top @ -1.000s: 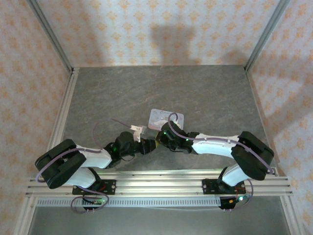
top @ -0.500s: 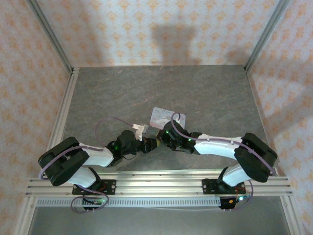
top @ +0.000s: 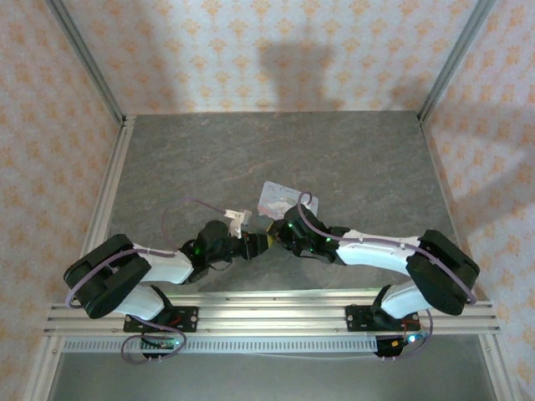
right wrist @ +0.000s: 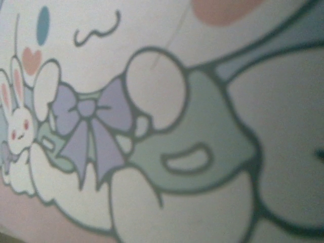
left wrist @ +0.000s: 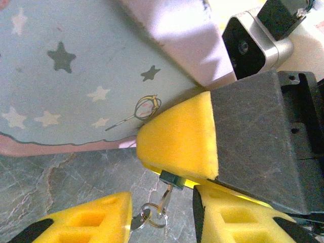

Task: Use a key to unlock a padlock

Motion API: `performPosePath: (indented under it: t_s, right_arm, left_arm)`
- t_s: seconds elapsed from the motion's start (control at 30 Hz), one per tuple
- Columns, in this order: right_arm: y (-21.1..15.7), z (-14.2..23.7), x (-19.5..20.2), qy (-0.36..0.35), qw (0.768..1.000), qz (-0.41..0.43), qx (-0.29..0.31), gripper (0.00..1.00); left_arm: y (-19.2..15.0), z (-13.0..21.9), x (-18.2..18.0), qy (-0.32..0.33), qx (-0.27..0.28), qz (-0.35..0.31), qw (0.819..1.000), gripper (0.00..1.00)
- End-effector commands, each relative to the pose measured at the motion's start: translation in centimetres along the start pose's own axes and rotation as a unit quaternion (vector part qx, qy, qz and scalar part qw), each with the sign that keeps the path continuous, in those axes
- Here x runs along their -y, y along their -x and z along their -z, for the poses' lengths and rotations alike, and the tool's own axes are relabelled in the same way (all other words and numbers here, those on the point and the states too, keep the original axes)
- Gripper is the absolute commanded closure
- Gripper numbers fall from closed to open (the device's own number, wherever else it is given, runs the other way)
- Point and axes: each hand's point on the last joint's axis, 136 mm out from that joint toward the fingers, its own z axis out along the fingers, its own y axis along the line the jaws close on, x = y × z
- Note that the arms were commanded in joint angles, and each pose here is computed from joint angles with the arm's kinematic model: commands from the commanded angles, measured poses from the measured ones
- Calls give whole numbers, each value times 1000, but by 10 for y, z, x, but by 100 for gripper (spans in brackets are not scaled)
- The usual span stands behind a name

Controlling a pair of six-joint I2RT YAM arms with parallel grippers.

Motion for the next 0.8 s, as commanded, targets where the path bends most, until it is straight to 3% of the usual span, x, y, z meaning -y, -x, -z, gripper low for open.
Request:
performPosePath:
  t_s: [0.0,0.5,0.67,0.77]
  right_arm:
    - [2,8,-17,34,999,-4,3,100]
    - [0,16,-28,50,999,-9,-4,100]
    - [0,20,-30,50,999,-6,-7,100]
    - [-2,20,-27,45,999,-5,-12,100]
  left_arm:
    - [6,4,6,-13,5,-19,1000,63]
    - [5,1,23,-54,-13,-30,998,80]
    - [9,4,27,-52,-10,-43,998,100]
    - [11,8,26,-40,-6,-59,997,100]
